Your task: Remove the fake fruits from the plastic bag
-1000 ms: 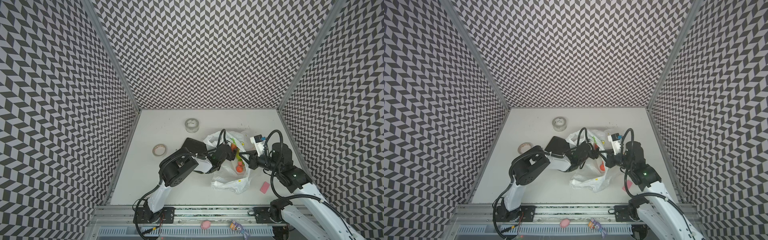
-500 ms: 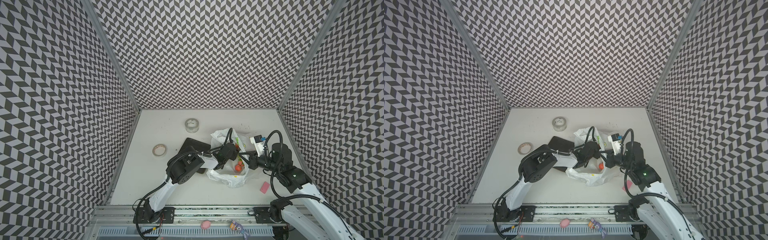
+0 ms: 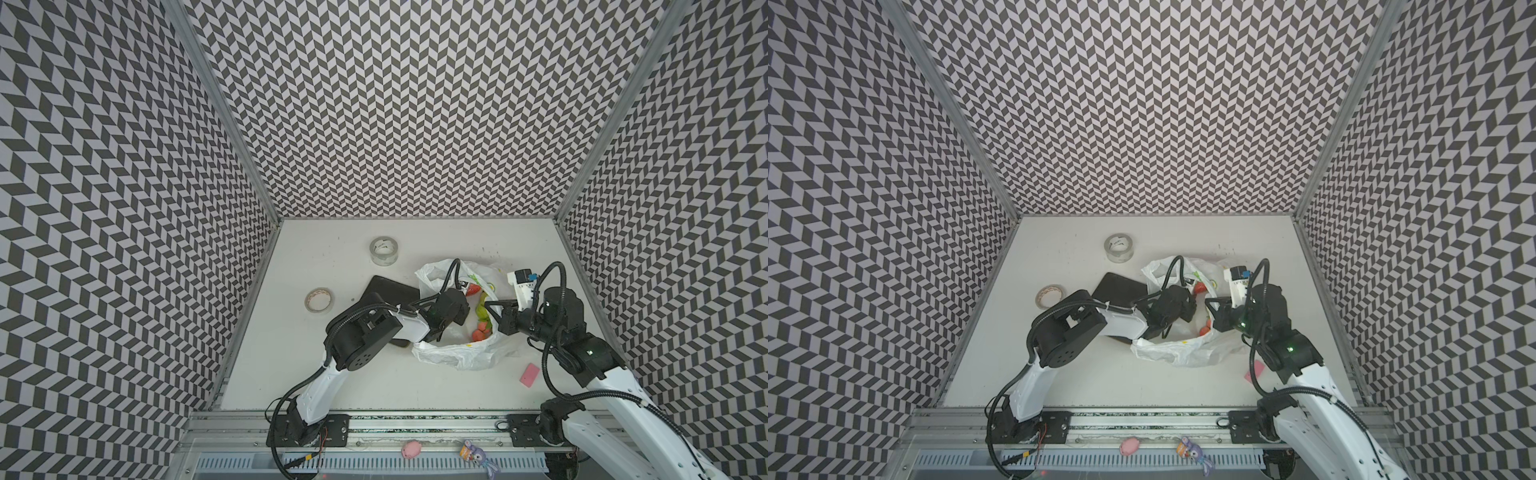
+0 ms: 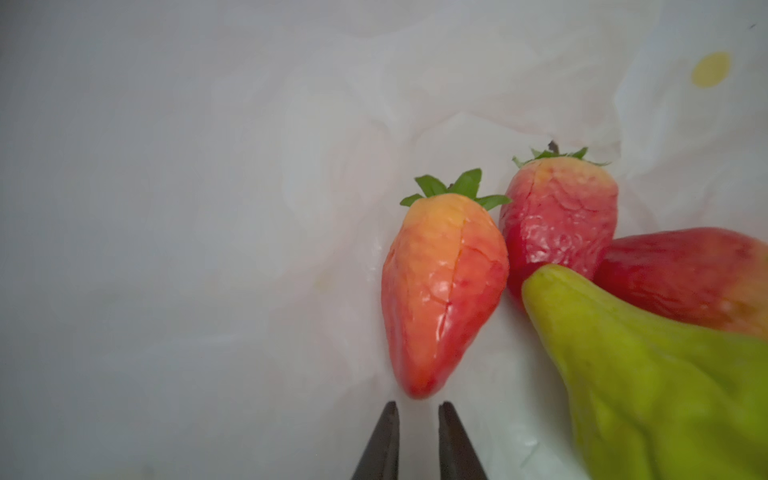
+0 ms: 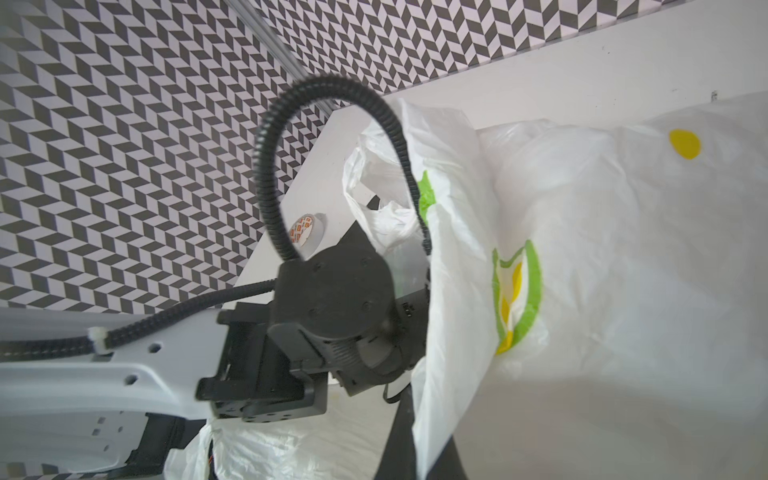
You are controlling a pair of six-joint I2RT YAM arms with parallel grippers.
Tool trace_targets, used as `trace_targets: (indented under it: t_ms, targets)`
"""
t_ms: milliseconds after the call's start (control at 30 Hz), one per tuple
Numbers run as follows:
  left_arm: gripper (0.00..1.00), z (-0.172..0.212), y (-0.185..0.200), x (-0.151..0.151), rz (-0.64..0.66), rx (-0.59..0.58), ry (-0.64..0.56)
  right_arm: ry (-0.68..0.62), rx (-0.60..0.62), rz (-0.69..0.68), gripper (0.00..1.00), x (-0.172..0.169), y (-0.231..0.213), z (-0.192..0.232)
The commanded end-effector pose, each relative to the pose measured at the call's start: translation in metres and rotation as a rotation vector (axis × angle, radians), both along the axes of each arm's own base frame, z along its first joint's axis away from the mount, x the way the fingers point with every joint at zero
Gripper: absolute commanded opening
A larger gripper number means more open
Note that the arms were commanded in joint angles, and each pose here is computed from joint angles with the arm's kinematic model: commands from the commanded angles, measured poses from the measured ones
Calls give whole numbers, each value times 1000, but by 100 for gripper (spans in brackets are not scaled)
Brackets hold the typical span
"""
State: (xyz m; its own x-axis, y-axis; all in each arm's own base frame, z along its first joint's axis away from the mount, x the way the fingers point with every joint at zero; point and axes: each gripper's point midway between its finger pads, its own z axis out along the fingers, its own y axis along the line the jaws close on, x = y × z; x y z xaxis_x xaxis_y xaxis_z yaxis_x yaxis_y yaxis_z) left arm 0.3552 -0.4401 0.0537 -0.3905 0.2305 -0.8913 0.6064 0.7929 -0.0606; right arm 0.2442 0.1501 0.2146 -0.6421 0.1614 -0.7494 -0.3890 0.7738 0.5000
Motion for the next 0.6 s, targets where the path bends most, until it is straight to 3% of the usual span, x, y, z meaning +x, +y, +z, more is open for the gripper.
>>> trace_targets:
  t_ms: [0, 267, 567]
  targets:
    - [12, 56, -5, -5, -38, -143, -101, -50, 3, -60, 0, 9, -7, 16]
    - [0, 83, 14, -32, -113, -167, -156, -54, -5, -131, 0, 12, -18, 16]
    - [0, 94, 36, -70, -208, -155, -146, -65, -8, -145, 0, 13, -20, 18]
